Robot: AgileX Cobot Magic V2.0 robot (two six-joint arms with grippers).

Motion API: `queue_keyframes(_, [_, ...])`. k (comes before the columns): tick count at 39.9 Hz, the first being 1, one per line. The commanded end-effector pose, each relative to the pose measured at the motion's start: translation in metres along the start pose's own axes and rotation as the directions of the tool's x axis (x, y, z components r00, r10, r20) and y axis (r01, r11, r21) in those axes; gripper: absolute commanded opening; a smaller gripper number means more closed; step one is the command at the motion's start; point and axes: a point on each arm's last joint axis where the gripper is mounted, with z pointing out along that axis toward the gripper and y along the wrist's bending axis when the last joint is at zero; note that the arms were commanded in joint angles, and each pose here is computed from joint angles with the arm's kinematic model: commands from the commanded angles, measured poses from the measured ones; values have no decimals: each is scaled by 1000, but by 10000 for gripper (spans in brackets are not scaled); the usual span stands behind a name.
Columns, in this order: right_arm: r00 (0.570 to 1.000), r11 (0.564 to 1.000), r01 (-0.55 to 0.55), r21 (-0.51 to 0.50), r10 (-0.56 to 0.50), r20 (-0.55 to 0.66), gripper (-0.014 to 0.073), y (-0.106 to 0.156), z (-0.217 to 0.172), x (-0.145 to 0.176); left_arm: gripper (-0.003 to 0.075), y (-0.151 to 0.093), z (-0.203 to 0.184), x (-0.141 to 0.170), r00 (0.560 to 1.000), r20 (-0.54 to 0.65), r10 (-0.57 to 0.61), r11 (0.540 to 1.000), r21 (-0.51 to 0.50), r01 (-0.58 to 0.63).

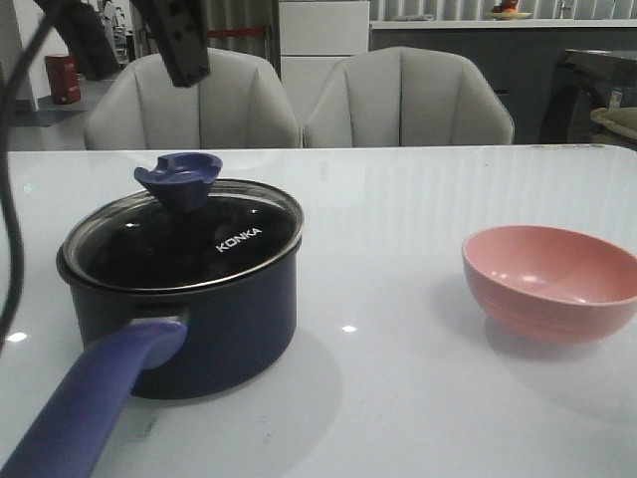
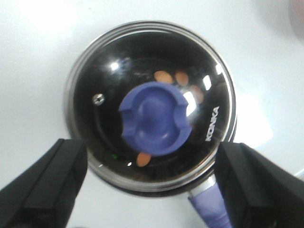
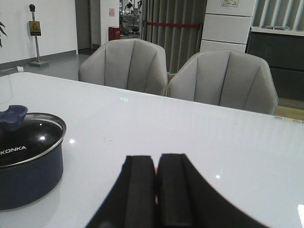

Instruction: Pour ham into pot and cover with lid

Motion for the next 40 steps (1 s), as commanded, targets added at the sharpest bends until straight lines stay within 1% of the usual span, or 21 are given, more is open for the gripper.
queue_keyframes(1, [996,1000,4,24,-6,88,149,-2,0,-15,575,0,-41,20,999,49,19,999,-32,-18])
queue_keyframes(6, [996,1000,4,24,-6,88,149,-2,0,-15,575,0,-66,47,993,114,31,998,-61,-24])
queue_keyframes(8, [996,1000,4,24,-6,88,149,-2,0,-15,575,0,-75,57,986,162,36,997,-71,-25])
queue_keyframes(12, [996,1000,4,24,-6,88,149,-2,0,-15,575,-1,-96,81,955,293,51,996,-90,-25])
queue_keyframes(13, [996,1000,4,24,-6,88,149,-2,0,-15,575,-1,-97,87,950,307,53,995,-93,-25])
queue_keyframes(19, [996,1000,4,24,-6,88,149,-2,0,-15,575,-2,-116,129,886,458,74,993,-117,-22])
queue_keyframes(20, [996,1000,4,24,-6,88,149,-2,0,-15,575,-1,-115,133,884,462,76,993,-119,-23])
queue_keyframes(22, [996,1000,4,24,-6,88,149,-2,0,-15,575,-2,-118,148,861,503,82,992,-126,-21])
queue_keyframes(23, [996,1000,4,24,-6,88,149,-2,0,-15,575,-2,-117,155,856,510,83,992,-126,-21])
queue_keyframes(26, [996,1000,4,24,-6,88,149,-2,0,-15,575,-3,-121,178,818,568,89,991,-129,-18])
queue_keyframes(29, [996,1000,4,24,-6,88,149,-2,0,-15,575,-3,-117,198,792,603,93,991,-131,-16])
queue_keyframes(30, [996,1000,4,24,-6,88,149,-2,0,-15,575,-3,-118,205,774,626,95,991,-132,-15])
queue_keyframes(32, [996,1000,4,24,-6,88,149,-2,0,-15,575,-3,-113,218,753,651,99,991,-134,-14])
queue_keyframes(33, [996,1000,4,24,-6,88,149,-2,0,-15,575,-3,-113,225,733,672,106,990,-143,-13])
queue_keyframes(34, [996,1000,4,24,-6,88,149,-2,0,-15,575,-2,-109,230,727,677,111,989,-148,-13])
queue_keyframes(35, [996,1000,4,24,-6,88,149,-2,0,-15,575,-2,-108,237,708,696,118,988,-156,-11])
queue_keyframes(36, [996,1000,4,24,-6,88,149,-2,0,-15,575,-2,-104,243,702,702,120,987,-158,-11])
queue_keyframes(37, [996,1000,4,24,-6,88,149,-2,0,-15,575,-2,-104,249,680,722,126,987,-163,-9])
queue_keyframes(38, [996,1000,4,24,-6,88,149,-2,0,-15,575,-2,-99,255,672,730,127,987,-163,-9])
queue_keyframes(39, [996,1000,4,24,-6,88,149,-2,0,-15,575,-2,-99,263,642,755,130,986,-165,-6])
queue_keyframes(40, [996,1000,4,24,-6,88,149,-2,0,-15,574,-2,-95,268,632,763,131,986,-165,-6])
